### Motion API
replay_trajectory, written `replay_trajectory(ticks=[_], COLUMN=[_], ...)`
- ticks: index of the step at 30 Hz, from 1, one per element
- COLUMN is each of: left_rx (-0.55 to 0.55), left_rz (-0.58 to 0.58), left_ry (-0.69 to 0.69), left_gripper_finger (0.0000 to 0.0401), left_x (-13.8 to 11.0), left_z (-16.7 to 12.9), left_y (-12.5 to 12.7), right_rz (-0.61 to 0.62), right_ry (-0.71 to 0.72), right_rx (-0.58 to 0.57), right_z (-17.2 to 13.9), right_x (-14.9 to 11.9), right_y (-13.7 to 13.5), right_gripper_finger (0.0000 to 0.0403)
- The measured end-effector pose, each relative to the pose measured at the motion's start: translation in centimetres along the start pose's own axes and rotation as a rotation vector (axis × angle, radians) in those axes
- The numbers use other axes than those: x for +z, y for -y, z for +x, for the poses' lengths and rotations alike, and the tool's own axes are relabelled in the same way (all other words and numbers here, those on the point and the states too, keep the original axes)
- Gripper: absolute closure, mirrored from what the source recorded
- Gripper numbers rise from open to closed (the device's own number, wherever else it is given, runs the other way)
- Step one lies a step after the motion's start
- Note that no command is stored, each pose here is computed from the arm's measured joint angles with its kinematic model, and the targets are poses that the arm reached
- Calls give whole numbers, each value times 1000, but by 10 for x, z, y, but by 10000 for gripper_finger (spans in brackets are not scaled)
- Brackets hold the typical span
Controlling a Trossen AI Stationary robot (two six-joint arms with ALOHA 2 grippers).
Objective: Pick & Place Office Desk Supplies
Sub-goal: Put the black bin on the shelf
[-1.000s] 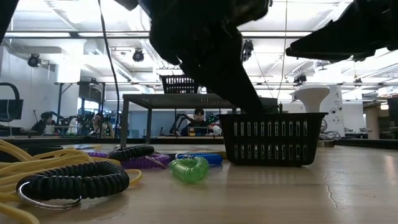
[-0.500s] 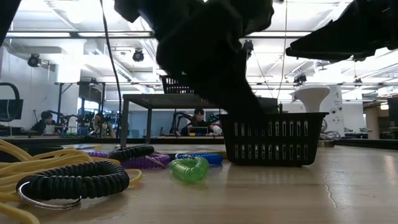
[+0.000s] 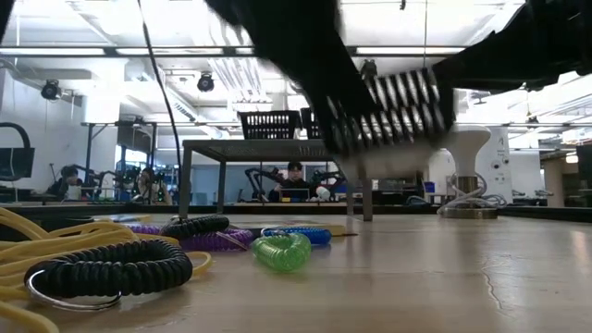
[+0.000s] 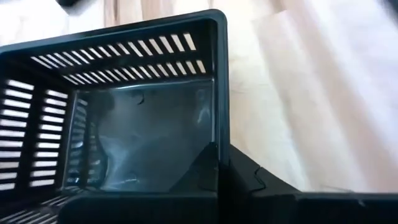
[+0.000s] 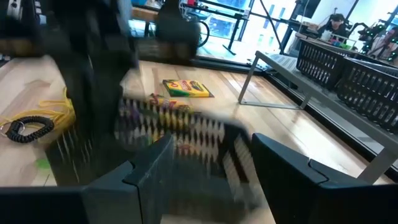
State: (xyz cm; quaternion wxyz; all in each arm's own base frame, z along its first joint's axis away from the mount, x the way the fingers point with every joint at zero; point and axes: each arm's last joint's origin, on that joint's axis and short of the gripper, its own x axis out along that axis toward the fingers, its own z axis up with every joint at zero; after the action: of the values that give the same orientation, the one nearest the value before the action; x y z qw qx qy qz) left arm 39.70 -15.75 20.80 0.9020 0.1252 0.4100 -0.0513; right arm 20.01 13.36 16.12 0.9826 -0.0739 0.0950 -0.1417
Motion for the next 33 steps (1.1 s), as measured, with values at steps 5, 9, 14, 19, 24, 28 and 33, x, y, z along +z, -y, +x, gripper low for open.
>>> replay_trajectory(ticks=[5, 9, 14, 19, 24, 28, 33], left_rx=[74, 152, 266, 387, 455, 386, 315], left_rz=[-58, -183, -257, -255, -203, -206, -68], left_ry=[-29, -154, -292, -342, -453, -459, -441], left_gripper_finger=[397, 398, 399, 399, 395, 393, 393], left_x=[5, -15, -47, -73, -107, -130, -148], left_z=[-84, -146, -203, -221, -216, -203, -187], left_y=[-1, -18, -60, -122, -181, -215, -229], right_rz=[-2, -6, -6, 0, -1, -3, 0], right_ry=[-6, -9, -9, -6, -6, -7, -8], right_rx=[0, 1, 1, -1, -1, -2, -1], right_z=[0, 0, 0, 0, 0, 0, 0], right_x=[-1, -1, -1, 0, 0, 0, 0], right_y=[0, 0, 0, 0, 0, 0, 0], right_gripper_finger=[188, 188, 188, 188, 188, 188, 188])
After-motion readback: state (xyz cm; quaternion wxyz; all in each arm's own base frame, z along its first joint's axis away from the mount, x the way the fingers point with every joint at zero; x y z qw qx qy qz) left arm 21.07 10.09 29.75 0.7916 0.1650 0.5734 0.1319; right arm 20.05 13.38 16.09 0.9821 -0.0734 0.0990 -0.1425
